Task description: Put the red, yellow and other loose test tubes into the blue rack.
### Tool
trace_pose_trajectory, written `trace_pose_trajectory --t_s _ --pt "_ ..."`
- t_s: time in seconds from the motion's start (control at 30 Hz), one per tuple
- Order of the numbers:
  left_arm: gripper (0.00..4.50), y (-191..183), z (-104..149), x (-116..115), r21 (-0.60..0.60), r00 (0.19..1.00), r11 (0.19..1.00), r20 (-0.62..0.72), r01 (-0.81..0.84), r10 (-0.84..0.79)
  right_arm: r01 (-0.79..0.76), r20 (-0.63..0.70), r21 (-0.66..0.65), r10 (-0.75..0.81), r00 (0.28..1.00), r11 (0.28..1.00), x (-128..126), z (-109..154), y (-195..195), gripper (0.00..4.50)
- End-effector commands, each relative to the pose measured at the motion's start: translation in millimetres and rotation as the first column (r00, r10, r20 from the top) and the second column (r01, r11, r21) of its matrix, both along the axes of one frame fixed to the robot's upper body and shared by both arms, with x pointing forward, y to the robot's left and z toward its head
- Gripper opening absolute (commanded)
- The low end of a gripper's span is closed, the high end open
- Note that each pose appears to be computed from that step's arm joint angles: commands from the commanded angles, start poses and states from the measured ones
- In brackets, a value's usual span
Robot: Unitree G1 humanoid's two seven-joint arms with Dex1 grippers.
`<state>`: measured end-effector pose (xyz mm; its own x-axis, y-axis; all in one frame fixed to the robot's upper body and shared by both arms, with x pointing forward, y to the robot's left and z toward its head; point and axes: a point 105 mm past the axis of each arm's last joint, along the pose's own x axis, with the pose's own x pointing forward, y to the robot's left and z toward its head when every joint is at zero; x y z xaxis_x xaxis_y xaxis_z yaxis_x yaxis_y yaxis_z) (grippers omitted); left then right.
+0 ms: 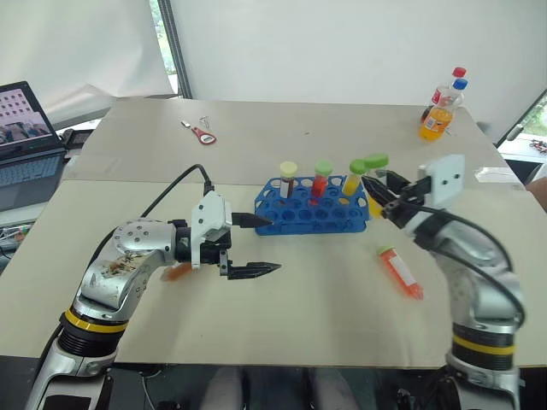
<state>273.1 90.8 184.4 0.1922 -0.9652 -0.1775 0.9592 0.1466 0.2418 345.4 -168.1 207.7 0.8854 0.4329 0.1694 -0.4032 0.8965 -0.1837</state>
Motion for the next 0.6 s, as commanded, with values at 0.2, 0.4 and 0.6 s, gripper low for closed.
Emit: trace_pose_trajectory --t_s 0.2,0.4,0.6 --pt "4.50 -8 15 -10 -0.021 0.998 0.998 -0.005 0.058 -0.058 0.079 0.145 -0.013 -0.076 0.987 0.997 22 -1 7 1.00" --pt "4.50 -9 16 -12 -0.015 0.998 0.998 -0.008 0.062 -0.062 0.083 0.136 0.015 -0.084 0.987 0.996 30 -11 10 1.00" --pt "4.50 -8 16 -10 -0.015 0.999 0.998 -0.008 0.053 -0.053 0.078 0.149 0.023 -0.081 0.986 0.997 33 -15 19 1.00"
